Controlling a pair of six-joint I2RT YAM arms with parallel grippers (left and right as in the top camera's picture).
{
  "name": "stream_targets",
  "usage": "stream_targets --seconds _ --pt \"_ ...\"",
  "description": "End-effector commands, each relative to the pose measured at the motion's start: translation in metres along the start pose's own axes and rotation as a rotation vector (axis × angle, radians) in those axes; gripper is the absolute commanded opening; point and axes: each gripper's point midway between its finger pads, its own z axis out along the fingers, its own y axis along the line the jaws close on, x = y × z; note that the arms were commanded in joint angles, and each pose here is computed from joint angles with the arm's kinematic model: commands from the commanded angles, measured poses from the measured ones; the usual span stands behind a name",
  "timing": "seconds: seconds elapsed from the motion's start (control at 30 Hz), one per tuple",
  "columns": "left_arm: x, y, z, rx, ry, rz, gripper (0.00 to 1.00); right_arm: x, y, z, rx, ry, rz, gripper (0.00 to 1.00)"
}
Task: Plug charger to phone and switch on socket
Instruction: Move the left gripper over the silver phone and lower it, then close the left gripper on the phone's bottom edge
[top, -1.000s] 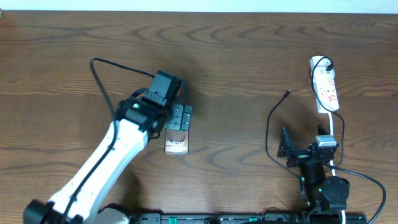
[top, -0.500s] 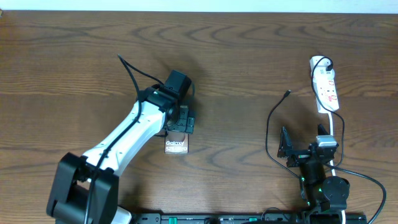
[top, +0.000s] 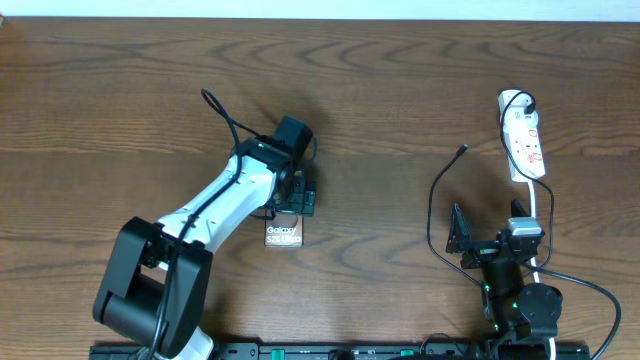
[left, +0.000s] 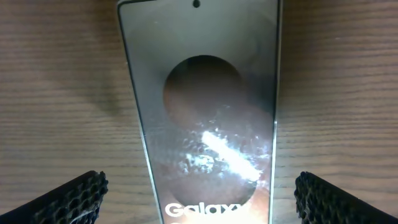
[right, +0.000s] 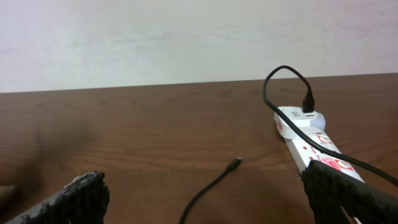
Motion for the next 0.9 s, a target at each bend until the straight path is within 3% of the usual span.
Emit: stream_targets --seconds 0.0,0.87 --pt "0.001 -0.005 0.002 0.021 0.014 -0.02 0.98 0.0 0.0 0.0 0.001 -0.001 -0.013 0.99" --pt "-0.003 -0.002 0.024 -0.012 0.021 -0.02 0.98 0.0 0.0 0.0 0.001 -0.001 -0.013 0.99"
